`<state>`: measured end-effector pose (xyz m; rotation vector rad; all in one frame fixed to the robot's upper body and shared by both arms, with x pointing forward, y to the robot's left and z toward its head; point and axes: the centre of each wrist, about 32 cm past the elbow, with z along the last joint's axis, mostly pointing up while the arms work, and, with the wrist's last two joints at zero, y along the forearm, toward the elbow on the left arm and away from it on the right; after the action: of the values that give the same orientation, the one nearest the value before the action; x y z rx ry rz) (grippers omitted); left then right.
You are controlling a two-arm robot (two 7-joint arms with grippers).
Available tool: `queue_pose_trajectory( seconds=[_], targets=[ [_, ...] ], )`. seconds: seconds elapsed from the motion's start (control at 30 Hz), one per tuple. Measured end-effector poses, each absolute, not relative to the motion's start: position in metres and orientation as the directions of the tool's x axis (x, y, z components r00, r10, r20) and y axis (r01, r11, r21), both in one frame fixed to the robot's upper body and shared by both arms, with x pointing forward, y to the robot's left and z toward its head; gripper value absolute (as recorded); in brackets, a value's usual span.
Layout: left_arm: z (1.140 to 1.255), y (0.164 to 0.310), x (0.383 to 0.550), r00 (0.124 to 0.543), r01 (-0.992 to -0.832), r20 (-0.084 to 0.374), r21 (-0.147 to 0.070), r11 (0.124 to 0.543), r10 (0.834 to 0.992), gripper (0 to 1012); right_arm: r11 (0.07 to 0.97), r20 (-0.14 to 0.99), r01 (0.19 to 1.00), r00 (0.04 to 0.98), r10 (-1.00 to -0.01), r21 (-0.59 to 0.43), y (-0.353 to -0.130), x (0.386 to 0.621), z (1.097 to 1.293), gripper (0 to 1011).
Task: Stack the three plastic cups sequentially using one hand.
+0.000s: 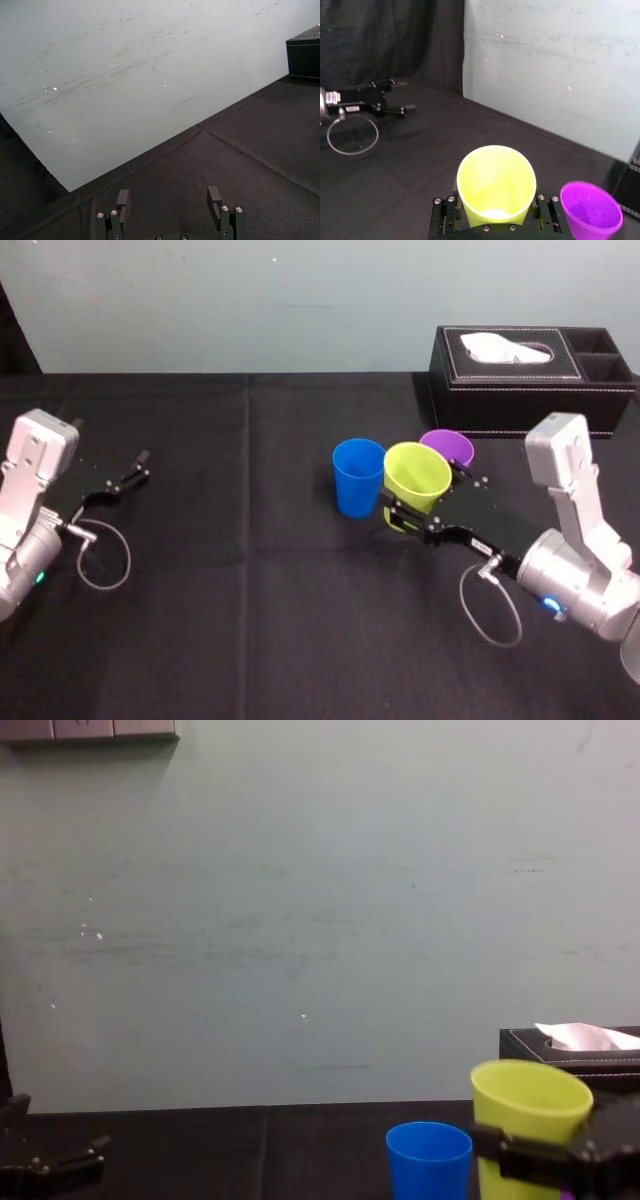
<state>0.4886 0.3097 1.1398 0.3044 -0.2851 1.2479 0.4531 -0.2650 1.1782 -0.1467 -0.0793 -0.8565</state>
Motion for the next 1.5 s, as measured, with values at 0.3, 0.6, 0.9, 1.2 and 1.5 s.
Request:
queue_pose_trajectory(
  seconds=[0.3,0.6,0.9,1.2,1.5],
  targets=[
    [1.140,0.310,0.489,0.292,-0.955,0.374,0.070,0.287,0.880,1011,0.660,0.183,0.744,0.666,-0.723,-0.101,-0.249,0.473,1.216,732],
    [1.140,0.310,0.489,0.292,-0.955,0.374,0.070,0.287,0.880,1011,0.632,0.175,0.762,0.648,-0.742,-0.144,-0.230,0.494,1.232,731],
    [1.140,0.310,0.489,0.292,-0.955,0.374,0.070,0.287,0.880,1011,0.612,0.148,0.770,0.637,-0.757,-0.182,-0.217,0.514,1.236,731],
    [1.140,0.310,0.489,0.292,-0.955,0.374,0.070,0.287,0.880,1012,0.600,0.115,0.775,0.626,-0.771,-0.198,-0.210,0.524,1.229,732],
    [1.140,0.310,0.489,0.292,-0.955,0.374,0.070,0.287,0.880,1011,0.600,0.101,0.776,0.625,-0.774,-0.195,-0.207,0.528,1.218,732]
  ],
)
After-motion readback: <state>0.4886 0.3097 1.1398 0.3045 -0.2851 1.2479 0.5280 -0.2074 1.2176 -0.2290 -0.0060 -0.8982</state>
